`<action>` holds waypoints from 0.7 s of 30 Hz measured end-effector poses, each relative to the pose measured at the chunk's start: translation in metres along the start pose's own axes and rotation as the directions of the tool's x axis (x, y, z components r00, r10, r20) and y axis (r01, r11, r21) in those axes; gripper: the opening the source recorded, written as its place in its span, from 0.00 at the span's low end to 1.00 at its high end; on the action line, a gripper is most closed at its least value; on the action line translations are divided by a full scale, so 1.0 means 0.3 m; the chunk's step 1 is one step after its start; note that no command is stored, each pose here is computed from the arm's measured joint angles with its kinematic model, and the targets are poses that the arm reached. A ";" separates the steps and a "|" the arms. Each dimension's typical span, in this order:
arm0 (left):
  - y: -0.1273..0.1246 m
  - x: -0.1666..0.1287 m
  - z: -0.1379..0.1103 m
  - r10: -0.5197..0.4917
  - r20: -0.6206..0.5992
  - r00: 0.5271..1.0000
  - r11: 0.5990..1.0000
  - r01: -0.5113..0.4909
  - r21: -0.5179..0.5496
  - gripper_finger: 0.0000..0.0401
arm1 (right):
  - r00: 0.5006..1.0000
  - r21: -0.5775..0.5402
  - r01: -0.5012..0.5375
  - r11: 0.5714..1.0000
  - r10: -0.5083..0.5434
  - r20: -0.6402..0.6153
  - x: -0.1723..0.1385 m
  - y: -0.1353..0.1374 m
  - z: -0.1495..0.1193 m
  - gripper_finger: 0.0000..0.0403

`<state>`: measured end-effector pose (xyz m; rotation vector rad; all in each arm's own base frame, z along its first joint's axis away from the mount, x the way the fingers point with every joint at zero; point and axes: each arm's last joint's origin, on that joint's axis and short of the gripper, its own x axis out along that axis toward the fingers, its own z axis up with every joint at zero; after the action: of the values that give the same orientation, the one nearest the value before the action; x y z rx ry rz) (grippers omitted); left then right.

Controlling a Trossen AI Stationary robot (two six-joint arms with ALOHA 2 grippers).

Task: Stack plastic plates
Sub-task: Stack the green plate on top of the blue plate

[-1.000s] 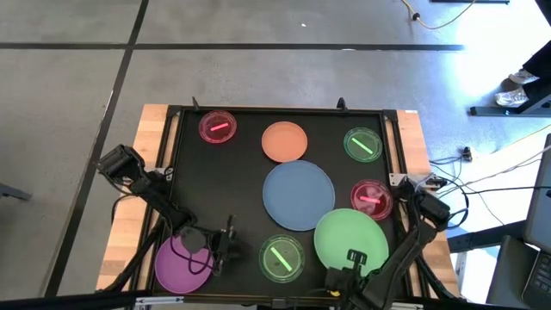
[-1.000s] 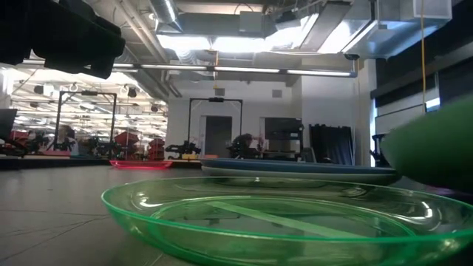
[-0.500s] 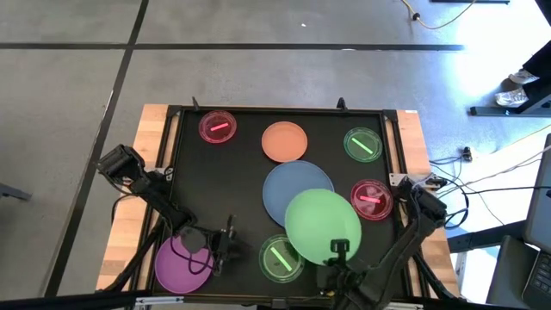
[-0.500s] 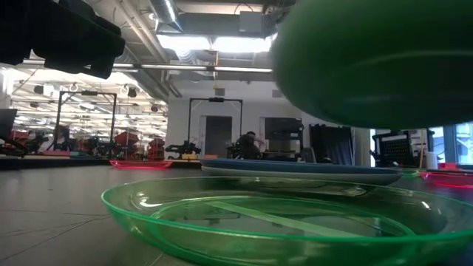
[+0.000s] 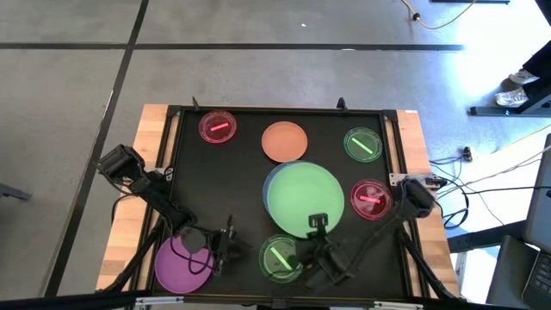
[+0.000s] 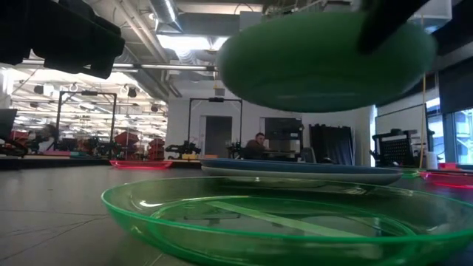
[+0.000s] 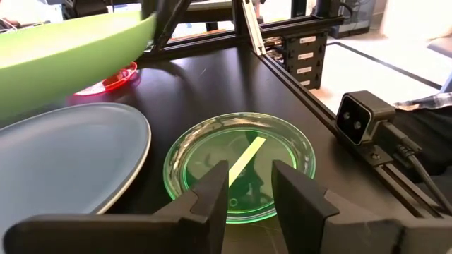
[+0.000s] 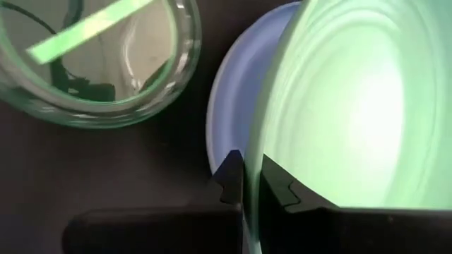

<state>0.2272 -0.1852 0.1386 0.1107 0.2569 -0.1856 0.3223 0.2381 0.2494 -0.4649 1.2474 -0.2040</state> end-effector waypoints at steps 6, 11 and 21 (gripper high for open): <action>-0.009 -0.005 -0.001 -0.015 0.000 1.000 1.000 0.015 0.001 0.26 | 1.000 0.008 0.011 1.000 -0.011 -0.020 0.038 -0.058 0.028 0.01; -0.012 -0.006 -0.001 -0.019 0.001 1.000 1.000 0.019 0.002 0.26 | 0.999 -0.011 0.022 1.000 -0.022 -0.024 0.050 -0.077 0.036 0.01; -0.012 -0.006 -0.001 -0.018 0.001 1.000 1.000 0.018 -0.002 0.26 | 0.998 -0.048 0.065 0.997 -0.066 -0.010 0.052 -0.087 0.039 0.01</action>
<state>0.2247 -0.1884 0.1386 0.1065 0.2575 -0.2035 0.3409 0.2114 0.2502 -0.5473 1.2513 -0.2329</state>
